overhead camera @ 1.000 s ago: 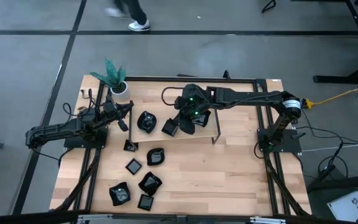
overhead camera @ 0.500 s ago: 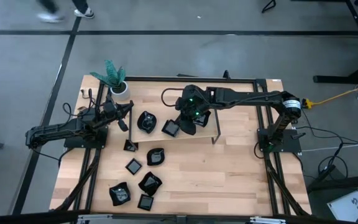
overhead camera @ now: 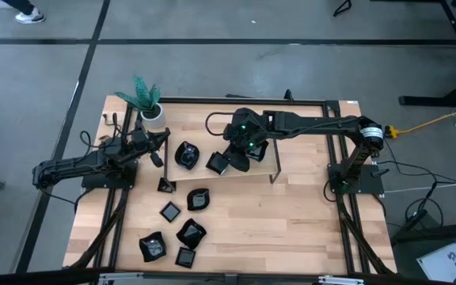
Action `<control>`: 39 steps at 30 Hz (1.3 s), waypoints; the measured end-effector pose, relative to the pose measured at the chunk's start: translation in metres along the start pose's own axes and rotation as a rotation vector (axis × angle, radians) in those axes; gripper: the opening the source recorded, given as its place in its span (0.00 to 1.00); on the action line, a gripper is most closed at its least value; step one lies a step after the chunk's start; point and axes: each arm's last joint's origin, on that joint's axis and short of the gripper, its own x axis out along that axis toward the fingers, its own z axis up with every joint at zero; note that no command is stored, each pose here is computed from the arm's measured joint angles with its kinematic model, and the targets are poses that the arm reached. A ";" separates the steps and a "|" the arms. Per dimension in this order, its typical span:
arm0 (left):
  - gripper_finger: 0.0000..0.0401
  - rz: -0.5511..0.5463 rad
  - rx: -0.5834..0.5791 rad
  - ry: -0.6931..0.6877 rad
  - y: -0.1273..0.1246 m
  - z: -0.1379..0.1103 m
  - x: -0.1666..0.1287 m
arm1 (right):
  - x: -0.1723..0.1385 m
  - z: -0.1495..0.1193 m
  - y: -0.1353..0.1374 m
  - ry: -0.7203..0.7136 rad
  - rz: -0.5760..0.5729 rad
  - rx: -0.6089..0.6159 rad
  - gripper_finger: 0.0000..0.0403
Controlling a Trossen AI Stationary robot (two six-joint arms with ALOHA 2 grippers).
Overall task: Pick & Place Mini shaped plates
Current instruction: Stack the black square plate on top of the black square plate on the shelf, then adjust the shelf
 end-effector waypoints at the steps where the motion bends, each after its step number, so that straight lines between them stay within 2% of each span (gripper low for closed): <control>1: 0.01 0.000 0.000 0.001 0.000 0.000 0.000 | 0.000 0.000 0.000 0.000 -0.002 -0.002 0.09; 7: 0.01 0.000 0.000 0.000 0.000 0.000 0.000 | 0.000 -0.003 -0.003 0.026 -0.097 -0.037 0.09; 13: 0.01 0.000 0.000 0.000 0.000 0.000 0.000 | 0.000 -0.003 -0.003 0.023 -0.101 -0.042 0.10; 23: 0.01 0.000 0.000 0.000 0.000 0.000 0.000 | 0.000 0.001 -0.003 -0.011 -0.097 -0.104 0.33; 31: 0.01 0.000 0.000 0.000 0.000 0.000 0.000 | -0.007 0.013 0.002 -0.135 -0.091 -0.196 0.38; 35: 0.01 0.000 0.000 0.000 0.000 0.000 0.000 | -0.004 0.009 0.020 -0.114 -0.134 -0.262 0.38; 39: 0.01 0.000 0.000 0.000 0.000 0.000 0.000 | -0.002 0.000 0.056 -0.090 -0.079 -0.358 0.38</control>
